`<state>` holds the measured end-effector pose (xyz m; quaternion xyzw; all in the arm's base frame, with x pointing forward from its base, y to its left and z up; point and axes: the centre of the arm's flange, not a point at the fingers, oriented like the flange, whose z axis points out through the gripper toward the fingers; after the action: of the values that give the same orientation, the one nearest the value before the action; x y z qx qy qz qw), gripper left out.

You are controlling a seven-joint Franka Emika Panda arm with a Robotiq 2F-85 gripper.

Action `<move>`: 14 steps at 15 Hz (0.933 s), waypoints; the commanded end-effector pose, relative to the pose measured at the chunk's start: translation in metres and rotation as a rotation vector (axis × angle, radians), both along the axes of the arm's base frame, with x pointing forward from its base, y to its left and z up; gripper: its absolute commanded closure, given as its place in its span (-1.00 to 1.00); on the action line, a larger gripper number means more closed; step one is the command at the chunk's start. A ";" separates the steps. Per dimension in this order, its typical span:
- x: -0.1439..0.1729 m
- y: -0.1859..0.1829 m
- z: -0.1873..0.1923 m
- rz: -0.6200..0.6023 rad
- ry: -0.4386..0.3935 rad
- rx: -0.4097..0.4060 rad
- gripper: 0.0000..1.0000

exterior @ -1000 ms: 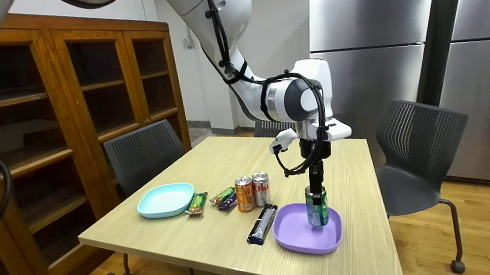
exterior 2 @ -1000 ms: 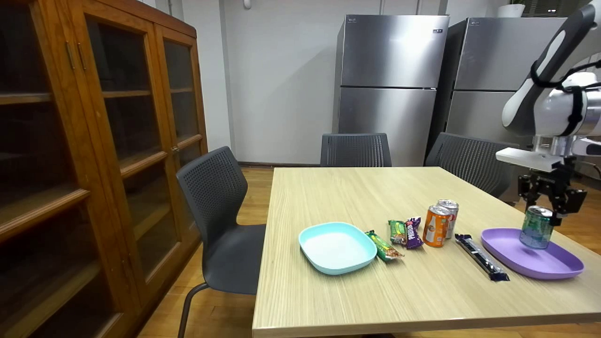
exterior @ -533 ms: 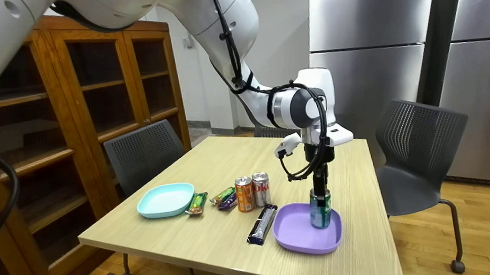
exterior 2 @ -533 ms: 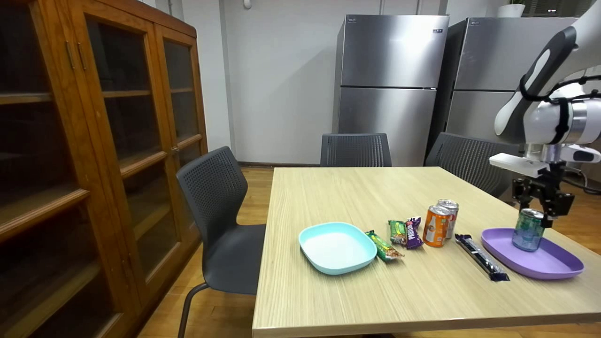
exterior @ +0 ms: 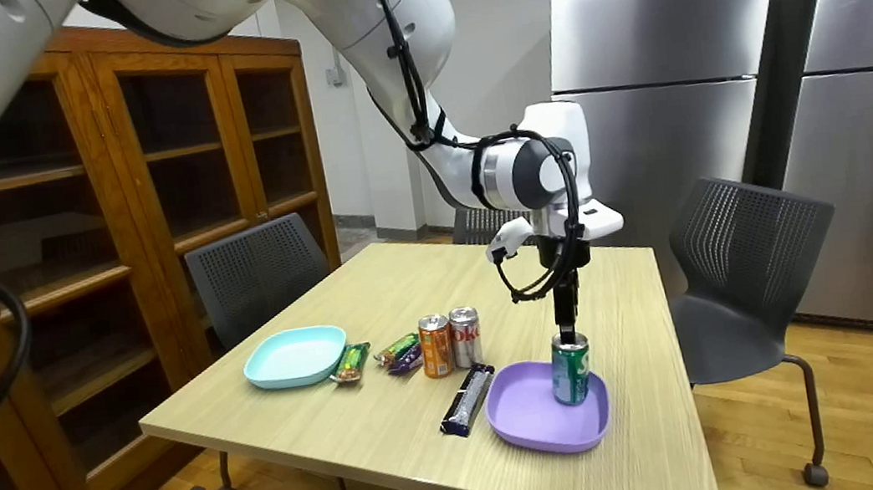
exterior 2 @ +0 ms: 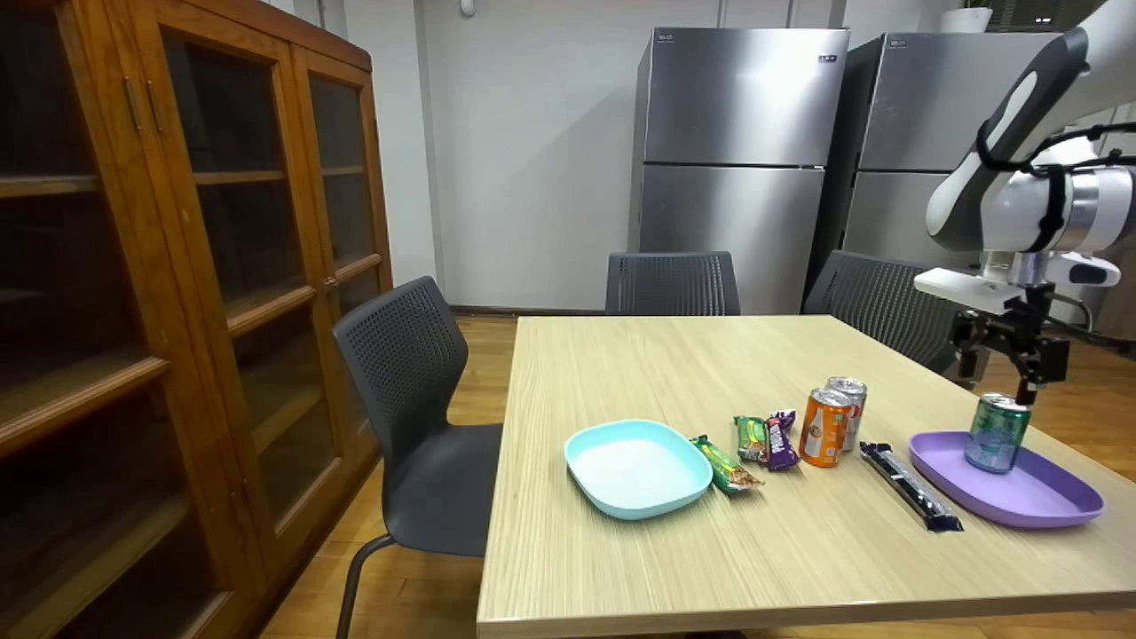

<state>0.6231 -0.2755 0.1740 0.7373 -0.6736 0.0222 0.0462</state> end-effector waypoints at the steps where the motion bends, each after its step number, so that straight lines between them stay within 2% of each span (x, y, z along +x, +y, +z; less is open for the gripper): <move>1: -0.002 0.021 0.031 0.054 -0.032 0.042 -1.00; 8: 0.001 0.070 0.049 0.156 -0.052 0.079 -1.00; 14: 0.003 0.125 0.045 0.316 -0.023 0.114 -1.00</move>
<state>0.6387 -0.1751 0.2088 0.8136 -0.5813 0.0111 -0.0014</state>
